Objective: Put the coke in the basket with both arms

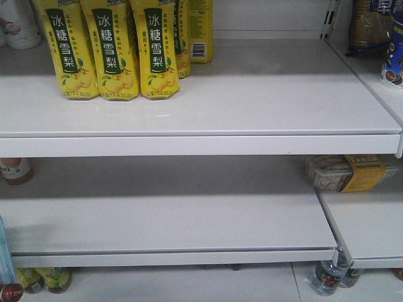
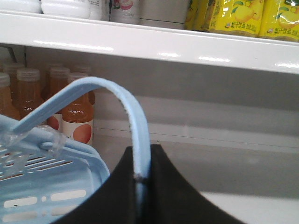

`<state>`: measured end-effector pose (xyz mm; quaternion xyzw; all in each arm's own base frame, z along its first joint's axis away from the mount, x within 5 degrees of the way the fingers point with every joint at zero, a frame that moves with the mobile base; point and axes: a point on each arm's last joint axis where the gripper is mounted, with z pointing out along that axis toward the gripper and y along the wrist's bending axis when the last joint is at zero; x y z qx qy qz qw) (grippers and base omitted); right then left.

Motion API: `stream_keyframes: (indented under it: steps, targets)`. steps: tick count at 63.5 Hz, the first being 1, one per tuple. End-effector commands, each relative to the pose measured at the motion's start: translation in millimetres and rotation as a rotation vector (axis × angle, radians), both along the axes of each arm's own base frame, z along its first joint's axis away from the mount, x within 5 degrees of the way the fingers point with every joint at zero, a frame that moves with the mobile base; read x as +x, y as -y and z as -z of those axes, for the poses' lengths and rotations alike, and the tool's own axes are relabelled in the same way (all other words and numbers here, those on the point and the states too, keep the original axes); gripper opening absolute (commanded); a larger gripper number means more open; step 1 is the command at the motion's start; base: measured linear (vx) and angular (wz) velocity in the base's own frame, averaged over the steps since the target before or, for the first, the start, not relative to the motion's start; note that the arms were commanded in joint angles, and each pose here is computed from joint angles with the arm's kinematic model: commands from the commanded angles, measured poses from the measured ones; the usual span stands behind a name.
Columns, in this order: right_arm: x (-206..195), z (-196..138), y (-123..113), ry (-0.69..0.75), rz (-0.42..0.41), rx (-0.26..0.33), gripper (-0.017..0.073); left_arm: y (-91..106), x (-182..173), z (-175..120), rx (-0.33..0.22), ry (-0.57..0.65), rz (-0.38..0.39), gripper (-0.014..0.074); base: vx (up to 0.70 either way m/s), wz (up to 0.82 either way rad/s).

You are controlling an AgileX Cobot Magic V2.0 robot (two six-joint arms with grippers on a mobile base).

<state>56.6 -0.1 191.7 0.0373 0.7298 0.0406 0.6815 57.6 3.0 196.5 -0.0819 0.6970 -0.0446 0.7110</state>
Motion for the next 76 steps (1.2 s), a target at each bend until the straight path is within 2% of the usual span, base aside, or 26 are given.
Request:
stream_keyframes:
  steps: [1, 76]
  targets:
    - [-0.7, -4.1, -0.6, 0.084, -0.007, -0.016, -0.0005, -0.9, -3.8, -18.1, 0.074, 0.185, -0.018, -0.0006, 0.0, 0.0]
    - [-0.7, -4.2, -0.6, 0.082, -0.007, -0.013, -0.0005, -0.9, -3.8, -18.1, 0.074, 0.185, -0.018, -0.0006, 0.0, 0.0]
